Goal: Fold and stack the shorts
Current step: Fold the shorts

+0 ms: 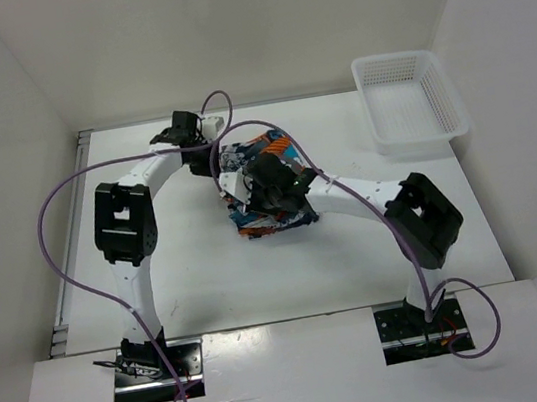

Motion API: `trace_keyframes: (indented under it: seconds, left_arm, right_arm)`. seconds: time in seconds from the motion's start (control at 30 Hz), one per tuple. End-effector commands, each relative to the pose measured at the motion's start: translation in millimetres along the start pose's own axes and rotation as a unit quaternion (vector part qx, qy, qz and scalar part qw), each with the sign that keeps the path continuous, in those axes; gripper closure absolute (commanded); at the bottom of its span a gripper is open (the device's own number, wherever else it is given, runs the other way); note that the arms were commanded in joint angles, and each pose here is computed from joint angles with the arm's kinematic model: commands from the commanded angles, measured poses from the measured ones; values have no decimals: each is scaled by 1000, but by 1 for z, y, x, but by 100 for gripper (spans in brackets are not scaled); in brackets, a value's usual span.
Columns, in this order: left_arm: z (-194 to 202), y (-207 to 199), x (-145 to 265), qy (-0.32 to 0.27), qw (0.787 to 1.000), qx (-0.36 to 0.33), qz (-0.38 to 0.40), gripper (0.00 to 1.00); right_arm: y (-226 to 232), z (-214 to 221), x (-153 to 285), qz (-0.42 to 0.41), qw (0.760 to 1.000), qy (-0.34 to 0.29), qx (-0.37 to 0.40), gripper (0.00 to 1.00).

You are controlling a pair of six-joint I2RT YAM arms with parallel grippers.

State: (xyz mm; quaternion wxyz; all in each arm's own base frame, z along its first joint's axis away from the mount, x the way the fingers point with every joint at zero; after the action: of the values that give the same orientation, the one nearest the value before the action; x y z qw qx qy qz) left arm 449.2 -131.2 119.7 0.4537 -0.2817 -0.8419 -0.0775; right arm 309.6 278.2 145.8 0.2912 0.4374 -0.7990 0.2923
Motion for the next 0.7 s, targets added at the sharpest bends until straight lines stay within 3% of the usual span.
trace_keyframes:
  seconds: [0.0, 0.13, 0.27, 0.33, 0.47, 0.5, 0.67]
  left_arm:
    - [-29, -3, 6, -43, 999, -32, 2, 88]
    - [-36, -6, 4, -52, 998, -38, 3, 88]
    - [-37, -10, 0, -51, 998, -41, 6, 88]
    - [-33, -11, 3, -51, 998, -42, 6, 85]
    - [-28, -11, 6, -44, 998, -40, -2, 72]
    - [-28, -12, 8, -48, 998, -41, -3, 67]
    - [-40, -15, 28, -71, 996, -48, -13, 54]
  right_arm:
    - [35, -7, 22, -59, 997, -17, 41, 100]
    - [57, 4, 15, -100, 992, -7, 71, 97]
    - [56, 3, 3, -99, 991, -10, 86, 71]
    - [53, 0, 2, -93, 991, -9, 92, 65]
    - [45, -21, 9, -75, 992, -36, 91, 51]
    - [42, -33, 16, -70, 993, -48, 83, 41]
    - [44, -68, 48, -103, 989, -99, 43, 26]
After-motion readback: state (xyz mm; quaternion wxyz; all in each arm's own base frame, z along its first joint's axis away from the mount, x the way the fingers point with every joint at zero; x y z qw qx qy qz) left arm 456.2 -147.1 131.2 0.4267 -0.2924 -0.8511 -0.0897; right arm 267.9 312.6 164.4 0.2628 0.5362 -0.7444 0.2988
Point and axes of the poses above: each gripper's point midway between its finger pads, its own x axis back along the fingers, its own y axis along the line the jaws close on, z = x × y, the point moved 8 cm from there along x, back along the fingers, and after that the axes turned 10 degrees about -x, right-handed, at the moved point
